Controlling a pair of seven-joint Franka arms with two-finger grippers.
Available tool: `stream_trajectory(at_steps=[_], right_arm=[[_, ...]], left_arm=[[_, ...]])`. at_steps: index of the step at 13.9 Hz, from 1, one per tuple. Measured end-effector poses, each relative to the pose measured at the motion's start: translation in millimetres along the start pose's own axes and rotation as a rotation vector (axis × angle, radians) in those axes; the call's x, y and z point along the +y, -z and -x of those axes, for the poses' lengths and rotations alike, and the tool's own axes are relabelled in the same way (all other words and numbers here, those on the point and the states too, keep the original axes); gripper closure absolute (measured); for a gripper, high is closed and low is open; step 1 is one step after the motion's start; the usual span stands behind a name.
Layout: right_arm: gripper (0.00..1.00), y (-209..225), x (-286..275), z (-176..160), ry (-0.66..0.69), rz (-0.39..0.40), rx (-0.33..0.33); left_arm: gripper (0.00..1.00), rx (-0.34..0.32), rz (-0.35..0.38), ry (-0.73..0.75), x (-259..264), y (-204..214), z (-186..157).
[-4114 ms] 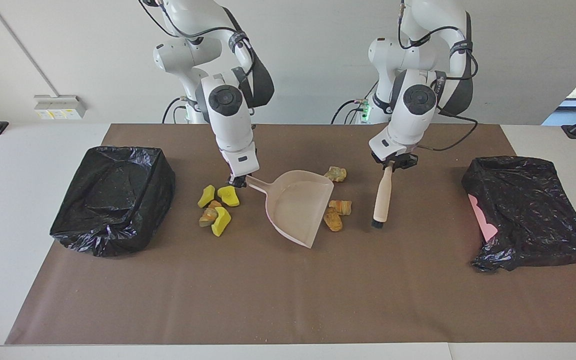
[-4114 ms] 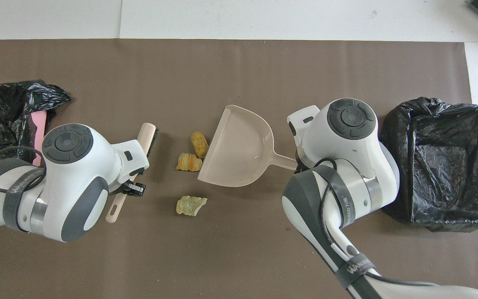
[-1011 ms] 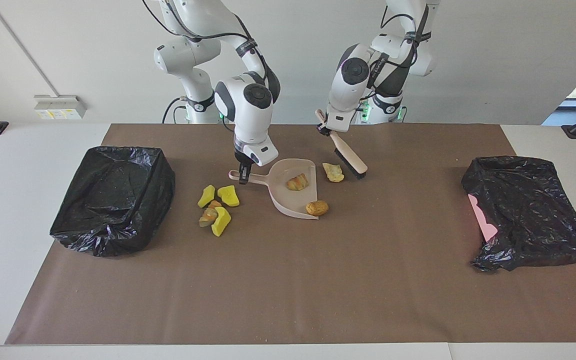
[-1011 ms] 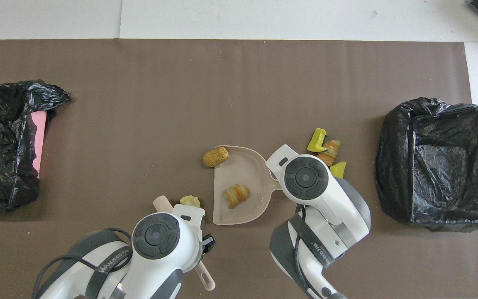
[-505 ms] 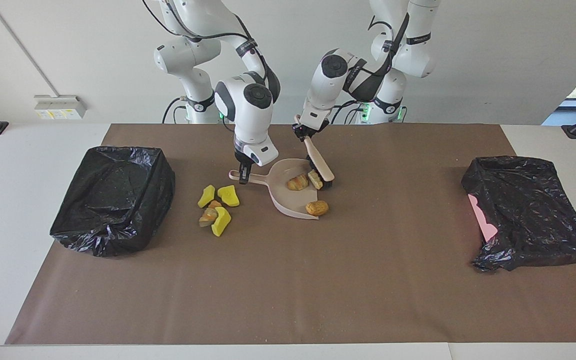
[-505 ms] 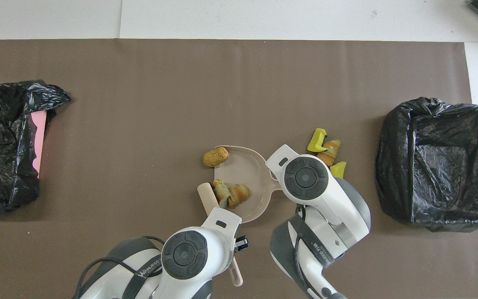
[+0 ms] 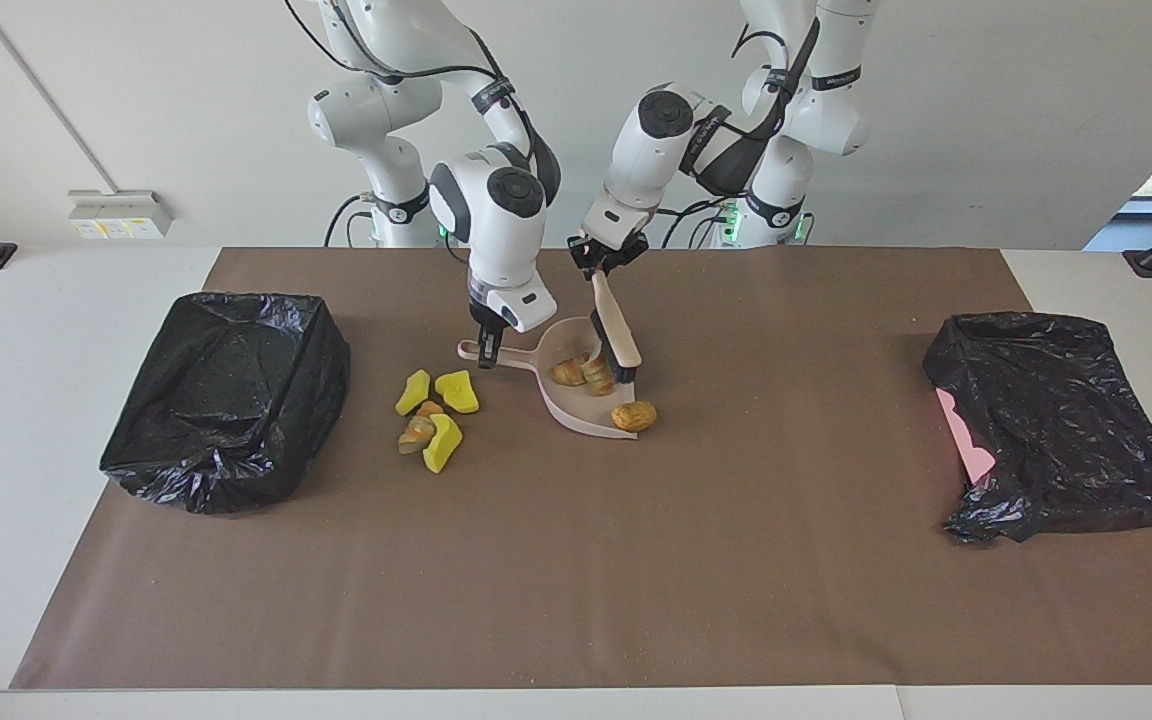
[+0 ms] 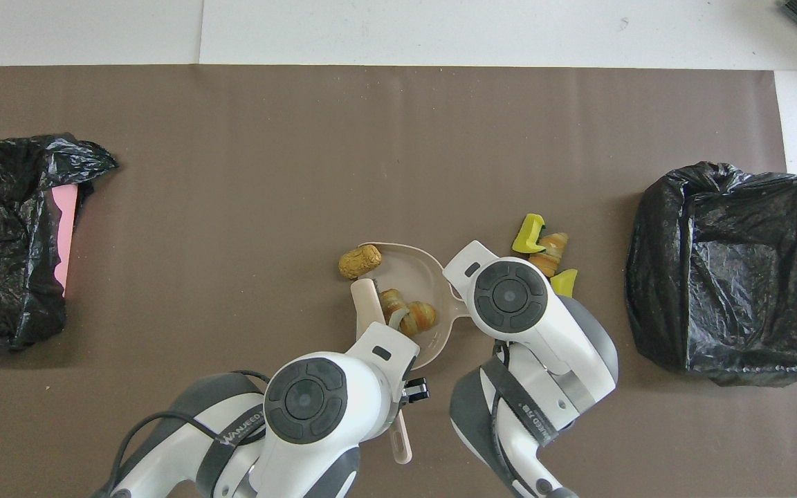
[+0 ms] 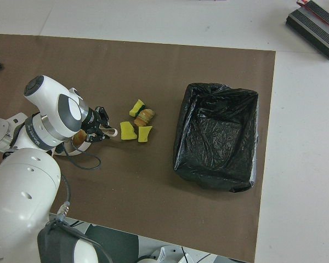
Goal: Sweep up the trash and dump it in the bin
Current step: 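Sweep the remaining tan piece into the dustpan with the brush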
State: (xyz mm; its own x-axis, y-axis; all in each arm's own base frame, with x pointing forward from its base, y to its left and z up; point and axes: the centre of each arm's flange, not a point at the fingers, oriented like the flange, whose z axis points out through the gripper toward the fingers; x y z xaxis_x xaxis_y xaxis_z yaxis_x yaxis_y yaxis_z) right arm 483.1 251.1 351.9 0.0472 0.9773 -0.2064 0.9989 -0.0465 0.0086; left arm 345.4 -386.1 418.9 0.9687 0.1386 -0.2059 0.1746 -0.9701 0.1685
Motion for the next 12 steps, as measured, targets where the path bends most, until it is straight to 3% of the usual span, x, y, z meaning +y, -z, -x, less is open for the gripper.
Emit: stream_trajectory(at_steps=[2, 6, 9, 12], right_arm=[[0.68, 0.0, 0.0, 0.0, 0.000, 0.000, 0.000], [0.68, 0.0, 0.0, 0.0, 0.000, 0.000, 0.000], [0.68, 0.0, 0.0, 0.0, 0.000, 0.000, 0.000], [0.68, 0.0, 0.0, 0.0, 0.000, 0.000, 0.000]], left_arm=[[0.74, -0.051, -0.030, -0.044, -20.0, 27.4, -23.7], [0.74, -0.053, -0.052, -0.196, -82.3, 41.6, -86.9], [0.74, -0.082, -0.087, -0.323, -119.8, 20.6, -122.5], [0.74, -0.088, -0.099, -0.366, -119.1, -8.3, -127.6]])
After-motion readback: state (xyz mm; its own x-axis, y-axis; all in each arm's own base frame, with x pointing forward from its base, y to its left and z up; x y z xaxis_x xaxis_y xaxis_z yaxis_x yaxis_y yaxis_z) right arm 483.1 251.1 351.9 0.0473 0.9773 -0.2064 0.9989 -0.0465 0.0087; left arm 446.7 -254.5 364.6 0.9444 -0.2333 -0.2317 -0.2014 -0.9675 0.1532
